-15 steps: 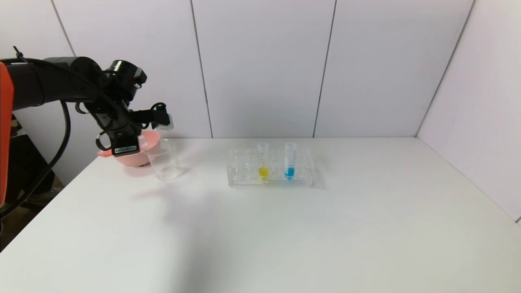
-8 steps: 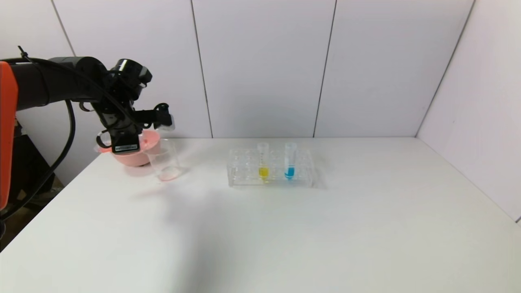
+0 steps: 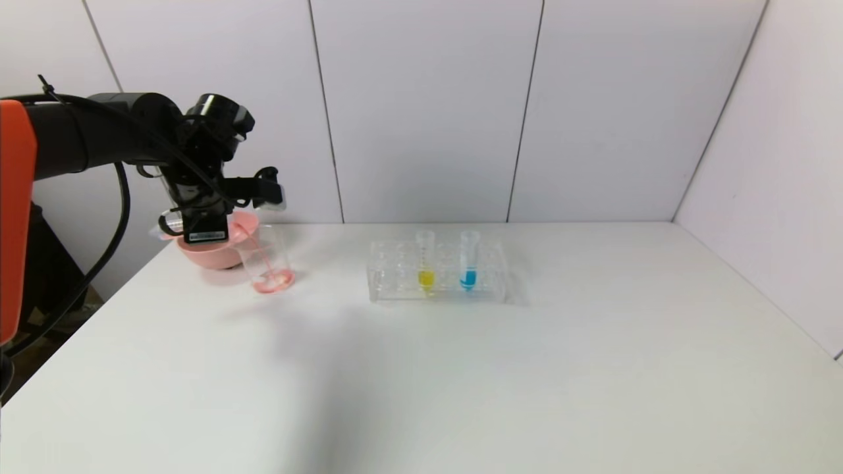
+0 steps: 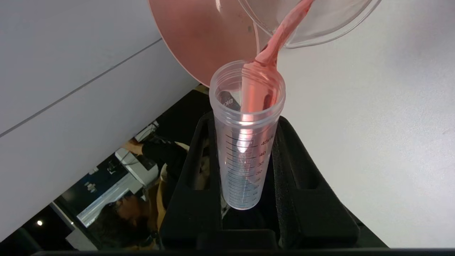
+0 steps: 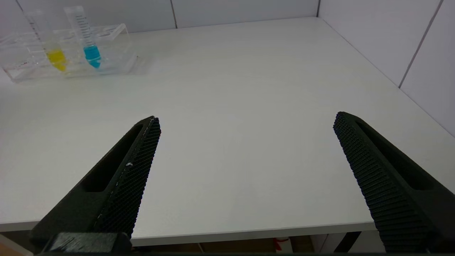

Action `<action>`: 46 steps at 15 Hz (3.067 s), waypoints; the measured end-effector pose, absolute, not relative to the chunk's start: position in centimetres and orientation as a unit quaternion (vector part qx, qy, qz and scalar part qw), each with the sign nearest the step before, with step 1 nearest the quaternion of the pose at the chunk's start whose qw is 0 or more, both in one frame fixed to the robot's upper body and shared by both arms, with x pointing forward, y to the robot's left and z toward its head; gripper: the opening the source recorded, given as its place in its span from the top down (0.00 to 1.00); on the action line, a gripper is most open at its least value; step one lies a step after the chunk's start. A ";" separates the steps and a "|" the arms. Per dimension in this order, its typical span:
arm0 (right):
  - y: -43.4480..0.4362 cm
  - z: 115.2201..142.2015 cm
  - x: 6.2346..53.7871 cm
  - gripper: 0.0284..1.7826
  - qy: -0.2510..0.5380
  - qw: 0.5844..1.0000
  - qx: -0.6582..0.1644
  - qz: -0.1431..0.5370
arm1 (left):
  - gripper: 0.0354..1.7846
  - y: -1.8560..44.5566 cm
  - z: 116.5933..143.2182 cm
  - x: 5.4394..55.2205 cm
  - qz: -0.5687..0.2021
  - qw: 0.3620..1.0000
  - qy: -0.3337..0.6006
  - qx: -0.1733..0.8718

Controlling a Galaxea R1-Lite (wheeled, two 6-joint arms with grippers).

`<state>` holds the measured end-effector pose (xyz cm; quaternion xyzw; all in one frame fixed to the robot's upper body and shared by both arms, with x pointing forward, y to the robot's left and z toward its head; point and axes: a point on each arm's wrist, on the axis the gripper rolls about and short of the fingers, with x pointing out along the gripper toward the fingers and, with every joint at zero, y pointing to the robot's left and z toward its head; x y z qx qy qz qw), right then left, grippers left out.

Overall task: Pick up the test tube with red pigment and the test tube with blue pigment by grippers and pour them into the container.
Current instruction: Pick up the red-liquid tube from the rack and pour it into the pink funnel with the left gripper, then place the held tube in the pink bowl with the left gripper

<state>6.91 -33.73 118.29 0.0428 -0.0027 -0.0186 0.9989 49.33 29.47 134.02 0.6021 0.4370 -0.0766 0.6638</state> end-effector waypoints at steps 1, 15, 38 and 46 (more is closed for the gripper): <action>-33.7 118.3 6.9 0.00 -0.003 0.999 0.043 -0.019 | 0.77 29.3 134.0 49.3 -0.075 0.659 0.438 0.606; -33.7 118.3 6.9 0.00 -0.003 0.999 0.043 -0.019 | 0.77 27.3 132.6 49.4 -0.043 0.599 0.474 0.644; -33.7 118.3 6.9 0.00 -0.003 0.999 0.043 -0.019 | 0.77 30.8 134.1 46.6 0.048 0.993 0.105 0.013; -33.7 118.3 6.9 0.00 -0.003 0.999 0.043 -0.019 | 0.77 34.0 130.6 42.1 0.112 0.990 -0.084 -0.018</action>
